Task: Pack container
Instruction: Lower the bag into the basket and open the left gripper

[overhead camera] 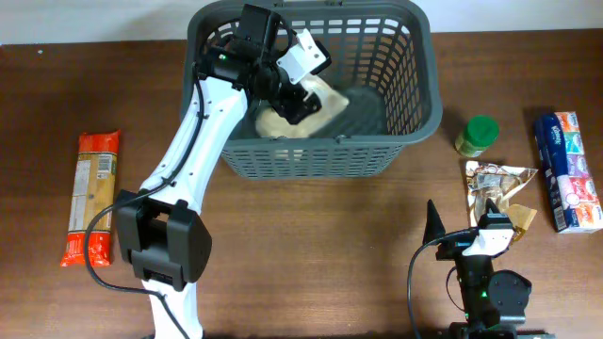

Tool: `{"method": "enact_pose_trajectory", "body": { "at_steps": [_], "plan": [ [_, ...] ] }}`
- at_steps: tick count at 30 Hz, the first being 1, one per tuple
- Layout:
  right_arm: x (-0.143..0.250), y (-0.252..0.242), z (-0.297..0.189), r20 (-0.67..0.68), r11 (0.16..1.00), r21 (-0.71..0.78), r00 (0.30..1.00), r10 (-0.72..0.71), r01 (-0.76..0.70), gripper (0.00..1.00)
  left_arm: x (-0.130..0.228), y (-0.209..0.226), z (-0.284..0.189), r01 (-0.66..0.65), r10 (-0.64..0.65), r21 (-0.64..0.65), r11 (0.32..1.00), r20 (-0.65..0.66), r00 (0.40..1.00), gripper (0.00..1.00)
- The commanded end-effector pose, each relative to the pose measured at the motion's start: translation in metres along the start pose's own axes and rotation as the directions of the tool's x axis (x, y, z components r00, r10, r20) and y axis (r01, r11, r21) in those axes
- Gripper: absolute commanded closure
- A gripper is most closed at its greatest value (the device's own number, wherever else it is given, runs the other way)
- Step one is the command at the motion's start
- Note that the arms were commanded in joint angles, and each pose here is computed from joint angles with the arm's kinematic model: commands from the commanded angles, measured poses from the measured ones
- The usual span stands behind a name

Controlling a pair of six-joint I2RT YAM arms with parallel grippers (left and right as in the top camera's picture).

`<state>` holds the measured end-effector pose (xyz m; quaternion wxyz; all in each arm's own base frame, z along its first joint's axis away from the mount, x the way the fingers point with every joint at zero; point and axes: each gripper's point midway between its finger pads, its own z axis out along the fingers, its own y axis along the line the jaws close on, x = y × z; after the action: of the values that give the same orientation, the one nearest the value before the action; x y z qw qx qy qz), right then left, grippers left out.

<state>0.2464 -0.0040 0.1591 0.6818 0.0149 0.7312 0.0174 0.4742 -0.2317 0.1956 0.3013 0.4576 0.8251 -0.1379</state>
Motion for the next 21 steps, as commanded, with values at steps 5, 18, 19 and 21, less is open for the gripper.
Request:
{"method": "enact_pose_trajectory", "body": {
  "at_steps": [5, 18, 19, 21],
  "plan": [
    [0.001, 0.000, 0.000, 0.002, 1.000, -0.005, 1.000, -0.007, 0.007, 0.01, -0.009, 0.002, -0.012, 0.032, -0.031, -0.021, 0.999, 0.022, 0.999, 0.01],
    [0.001, 0.000, 0.000, 0.002, 1.000, -0.005, 1.000, -0.007, 0.007, 0.01, -0.080, 0.034, -0.132, 0.241, -0.170, -0.279, 0.930, 0.257, 0.951, 0.01],
    [0.001, 0.000, 0.000, 0.002, 1.000, -0.005, 1.000, -0.007, 0.007, 0.01, -0.082, 0.036, -0.143, 0.263, -0.181, -0.302, 0.916, 0.273, 0.945, 0.01],
    [0.001, 0.000, 0.000, 0.002, 1.000, -0.005, 1.000, -0.007, 0.007, 0.01, -0.085, 0.040, -0.169, 0.320, -0.213, -0.349, 0.881, 0.311, 0.926, 0.01]
  ]
}}
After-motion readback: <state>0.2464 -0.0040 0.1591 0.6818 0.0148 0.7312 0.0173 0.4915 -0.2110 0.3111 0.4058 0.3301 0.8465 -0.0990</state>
